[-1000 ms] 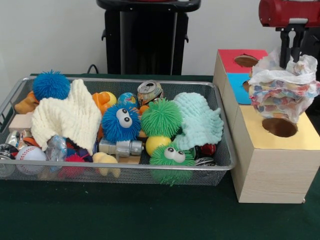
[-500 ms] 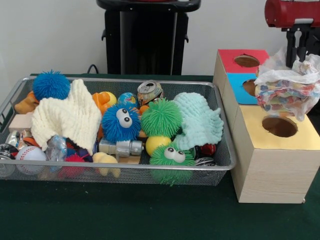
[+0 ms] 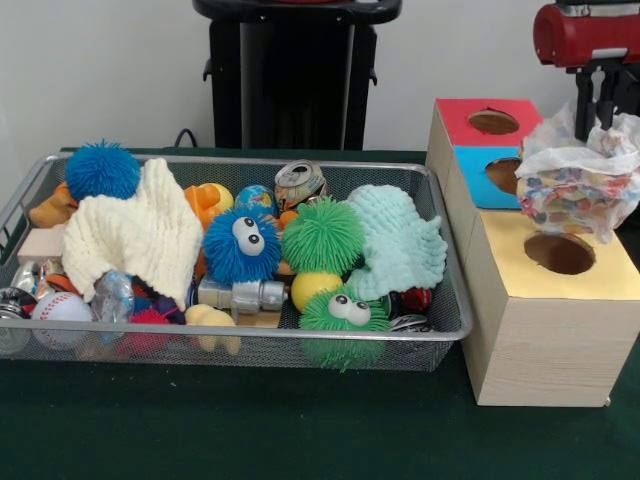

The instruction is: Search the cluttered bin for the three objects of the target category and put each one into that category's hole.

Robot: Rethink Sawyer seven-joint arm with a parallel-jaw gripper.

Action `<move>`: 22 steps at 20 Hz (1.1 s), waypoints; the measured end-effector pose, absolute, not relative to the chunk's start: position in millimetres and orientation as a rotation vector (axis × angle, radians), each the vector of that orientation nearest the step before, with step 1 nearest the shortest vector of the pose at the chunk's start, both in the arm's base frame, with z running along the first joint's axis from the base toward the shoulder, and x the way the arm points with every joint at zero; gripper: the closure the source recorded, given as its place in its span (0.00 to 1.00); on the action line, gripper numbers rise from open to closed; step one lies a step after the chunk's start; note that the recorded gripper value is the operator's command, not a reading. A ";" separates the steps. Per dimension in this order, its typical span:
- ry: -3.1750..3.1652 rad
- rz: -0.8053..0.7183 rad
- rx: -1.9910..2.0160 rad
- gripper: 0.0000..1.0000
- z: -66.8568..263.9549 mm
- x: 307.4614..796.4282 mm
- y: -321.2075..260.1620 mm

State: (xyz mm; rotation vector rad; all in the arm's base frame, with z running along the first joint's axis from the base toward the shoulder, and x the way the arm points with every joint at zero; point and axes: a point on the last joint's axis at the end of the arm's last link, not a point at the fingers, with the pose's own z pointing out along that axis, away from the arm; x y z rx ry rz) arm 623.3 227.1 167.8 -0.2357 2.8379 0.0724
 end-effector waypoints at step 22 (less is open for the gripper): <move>2.796 0.039 -0.224 1.00 127.3 624.9 224.6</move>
